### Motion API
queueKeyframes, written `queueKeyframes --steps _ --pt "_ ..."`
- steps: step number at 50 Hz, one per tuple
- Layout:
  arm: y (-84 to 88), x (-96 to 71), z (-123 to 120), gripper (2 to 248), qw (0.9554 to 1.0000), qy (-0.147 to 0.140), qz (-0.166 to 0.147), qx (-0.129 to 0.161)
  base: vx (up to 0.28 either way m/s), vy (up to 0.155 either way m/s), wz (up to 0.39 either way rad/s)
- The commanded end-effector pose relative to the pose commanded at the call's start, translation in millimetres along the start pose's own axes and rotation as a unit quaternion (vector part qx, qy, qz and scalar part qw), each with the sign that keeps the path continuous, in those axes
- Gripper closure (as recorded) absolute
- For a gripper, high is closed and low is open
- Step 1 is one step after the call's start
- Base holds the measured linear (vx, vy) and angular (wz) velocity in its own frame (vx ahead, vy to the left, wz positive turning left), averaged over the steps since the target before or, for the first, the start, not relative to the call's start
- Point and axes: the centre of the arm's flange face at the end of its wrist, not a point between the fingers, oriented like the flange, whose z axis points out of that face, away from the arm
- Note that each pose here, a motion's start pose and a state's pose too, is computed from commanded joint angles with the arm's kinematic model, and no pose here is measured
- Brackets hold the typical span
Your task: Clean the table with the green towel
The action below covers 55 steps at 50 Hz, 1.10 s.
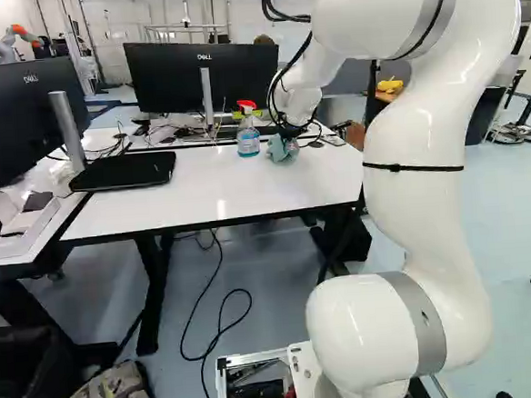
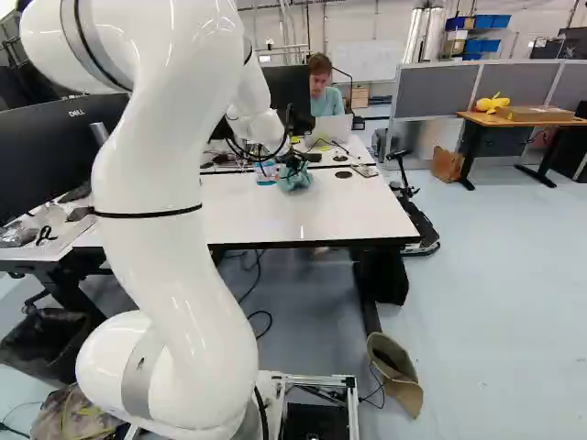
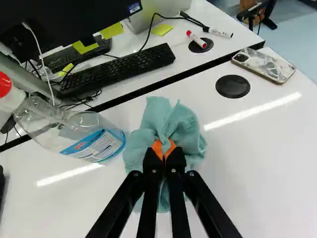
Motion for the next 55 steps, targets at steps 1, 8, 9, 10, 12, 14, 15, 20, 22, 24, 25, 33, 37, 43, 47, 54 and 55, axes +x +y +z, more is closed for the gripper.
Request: queueKeyframes --steps 1,8,9,10,12,14,15,20,22,24,25,33,37,43,47,54,55 --pt "0.9 1.2 1.4 224 1.0000 0.001 -0.003 0.000 0.000 0.000 0.000" --pt "7.2 9.6 10.9 224 0.9996 0.005 -0.027 -0.002 0.000 0.000 0.000" --pt "8.0 10.7 12.3 224 0.9995 0.006 -0.030 -0.003 0.000 0.000 0.000" --pt "9.0 11.9 13.7 224 0.9994 0.006 -0.033 -0.003 0.000 0.000 0.000" --pt "10.8 14.3 16.4 224 0.9992 0.008 -0.039 -0.003 0.000 0.000 0.000" --pt "12.7 16.5 18.9 224 0.9991 0.009 -0.041 -0.004 0.000 0.000 0.000" --pt "13.8 17.5 20.0 224 0.9991 0.009 -0.040 -0.005 0.000 0.000 0.000" --pt "19.0 21.4 24.0 224 0.9992 0.011 -0.038 -0.008 0.000 0.000 0.000" --pt "20.6 22.3 25.2 224 0.9992 0.012 -0.037 -0.009 0.000 0.000 0.000" --pt "21.8 22.4 26.8 224 0.9992 0.011 -0.036 -0.010 0.000 0.000 0.000" --pt "22.2 22.2 27.6 224 0.9992 0.011 -0.036 -0.010 0.000 0.000 0.000" --pt "23.4 17.1 34.4 224 0.9993 0.005 -0.036 -0.011 0.000 0.000 0.000" --pt "24.0 14.1 38.3 224 0.9993 0.002 -0.036 -0.012 0.000 0.000 0.000" --pt "25.0 9.6 44.3 224 0.9993 -0.004 -0.036 -0.013 0.000 0.000 0.000" --pt "25.7 6.5 48.3 224 0.9992 -0.007 -0.036 -0.013 0.000 0.000 0.000" --pt "26.9 1.0 55.5 224 0.9992 -0.013 -0.036 -0.014 0.000 0.000 0.000" --pt "27.1 0.3 56.5 224 0.9992 -0.014 -0.036 -0.014 0.000 0.000 0.000"
